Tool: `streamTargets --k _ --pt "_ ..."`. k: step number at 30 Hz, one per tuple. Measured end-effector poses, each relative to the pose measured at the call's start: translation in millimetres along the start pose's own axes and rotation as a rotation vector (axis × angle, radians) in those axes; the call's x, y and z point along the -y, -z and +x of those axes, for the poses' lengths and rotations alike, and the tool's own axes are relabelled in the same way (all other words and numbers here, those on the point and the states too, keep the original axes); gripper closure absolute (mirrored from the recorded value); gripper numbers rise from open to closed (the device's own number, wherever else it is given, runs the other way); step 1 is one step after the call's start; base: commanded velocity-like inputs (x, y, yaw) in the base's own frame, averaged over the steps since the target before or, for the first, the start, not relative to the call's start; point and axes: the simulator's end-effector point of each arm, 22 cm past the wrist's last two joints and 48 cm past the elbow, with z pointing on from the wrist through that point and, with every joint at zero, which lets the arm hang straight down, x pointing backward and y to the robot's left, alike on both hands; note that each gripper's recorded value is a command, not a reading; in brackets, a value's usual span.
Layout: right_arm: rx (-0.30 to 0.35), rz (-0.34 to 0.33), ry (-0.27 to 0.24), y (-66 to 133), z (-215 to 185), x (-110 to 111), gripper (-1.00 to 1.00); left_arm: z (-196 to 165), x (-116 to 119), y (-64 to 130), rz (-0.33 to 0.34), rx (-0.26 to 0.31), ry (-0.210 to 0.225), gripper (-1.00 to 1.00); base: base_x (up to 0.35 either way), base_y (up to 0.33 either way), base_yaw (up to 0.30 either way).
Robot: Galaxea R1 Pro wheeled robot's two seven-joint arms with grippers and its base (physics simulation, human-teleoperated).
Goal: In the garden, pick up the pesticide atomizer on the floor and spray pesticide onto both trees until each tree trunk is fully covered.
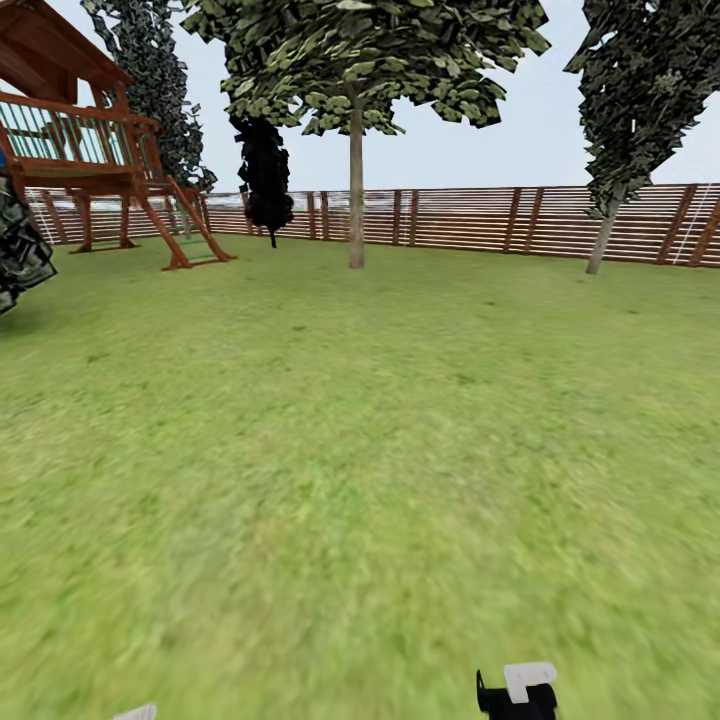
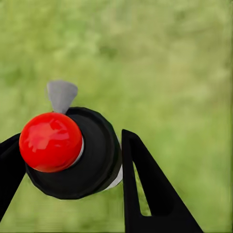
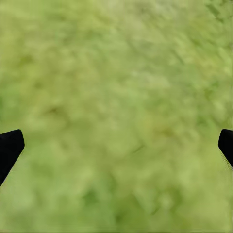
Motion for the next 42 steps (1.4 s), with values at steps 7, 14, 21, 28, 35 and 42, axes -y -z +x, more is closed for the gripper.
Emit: streamTargets --k 7,14,21,28,35,42 --pt "0.000 -0.002 -0.001 0.2 -0.2 -1.5 -1.00 0.0 0.0 0.0 0.000 0.000 0.000 1.00 0.339 0.000 0.000" --pt "0.000 -0.001 -0.002 0.2 -0.2 -1.4 -1.00 0.0 0.0 0.0 0.000 0.000 0.000 1.00 0.339 0.000 0.000" --pt "0.000 -0.001 -0.002 0.2 -0.2 -1.5 -1.00 0.0 0.0 0.0 0.000 0.000 0.000 1.00 0.339 0.000 0.000" --pt "0.000 -0.001 -0.002 0.2 -0.2 -1.5 -1.00 0.0 0.0 0.0 0.000 0.000 0.000 1.00 0.340 0.000 0.000" --pt "0.000 -0.001 -0.002 0.2 -0.2 -1.5 -1.00 0.0 0.0 0.0 0.000 0.000 0.000 1.00 0.339 0.000 0.000" --pt "0.000 -0.001 -0.002 0.2 -0.2 -1.5 -1.00 0.0 0.0 0.0 0.000 0.000 0.000 1.00 0.339 0.000 0.000"
